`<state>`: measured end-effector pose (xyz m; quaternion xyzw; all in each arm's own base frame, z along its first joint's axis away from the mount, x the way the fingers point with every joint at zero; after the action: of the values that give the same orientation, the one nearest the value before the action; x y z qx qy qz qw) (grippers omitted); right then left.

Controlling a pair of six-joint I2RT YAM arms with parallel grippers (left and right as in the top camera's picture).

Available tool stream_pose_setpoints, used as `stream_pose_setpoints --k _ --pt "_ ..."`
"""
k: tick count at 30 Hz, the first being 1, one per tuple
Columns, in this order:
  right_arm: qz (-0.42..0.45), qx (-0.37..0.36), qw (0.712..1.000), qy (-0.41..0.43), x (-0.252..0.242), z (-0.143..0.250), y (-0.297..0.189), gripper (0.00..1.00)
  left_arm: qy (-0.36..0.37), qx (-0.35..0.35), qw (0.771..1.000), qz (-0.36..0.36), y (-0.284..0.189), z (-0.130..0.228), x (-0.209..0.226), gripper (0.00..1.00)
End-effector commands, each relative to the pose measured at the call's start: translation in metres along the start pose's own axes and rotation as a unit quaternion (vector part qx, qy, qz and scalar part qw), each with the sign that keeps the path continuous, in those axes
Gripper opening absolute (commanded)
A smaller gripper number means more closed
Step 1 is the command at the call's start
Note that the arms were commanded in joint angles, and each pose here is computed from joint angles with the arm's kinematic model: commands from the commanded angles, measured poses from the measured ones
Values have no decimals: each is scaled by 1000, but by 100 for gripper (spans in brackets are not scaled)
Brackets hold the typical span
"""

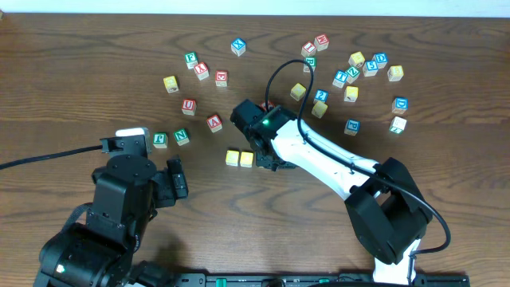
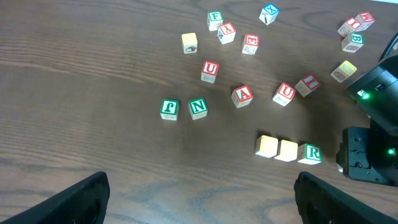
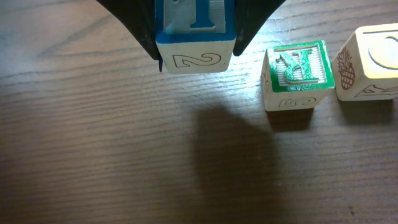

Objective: Spell out CORL
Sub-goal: 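Carry the L block with the right gripper toward the R block, then lower the L block to the right of the green R block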

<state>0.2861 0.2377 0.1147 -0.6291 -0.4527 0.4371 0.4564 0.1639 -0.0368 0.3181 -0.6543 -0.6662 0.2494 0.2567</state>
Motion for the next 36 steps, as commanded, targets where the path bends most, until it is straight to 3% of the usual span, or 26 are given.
stream_pose_setpoints --k 1,36 --pt "2 -7 1000 9 -1 3 2 6 2 -6 1000 -7 -2 -2 2 93" --pt "-19 -43 999 11 5 6 31 4 2 -6 1000 -7 -2 -2 2 93"
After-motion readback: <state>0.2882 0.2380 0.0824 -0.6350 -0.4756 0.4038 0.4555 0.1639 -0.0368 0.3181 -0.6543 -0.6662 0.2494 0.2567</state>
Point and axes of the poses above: each gripper's point midway between its finger pads, its own y axis out along the fingers, its own x axis along the line the jaws close on, z = x × y, the point moved 7 cm from there along -y, back along the fingers, and after that the axes turned 7 degrees about y, right-handed, at the moved point
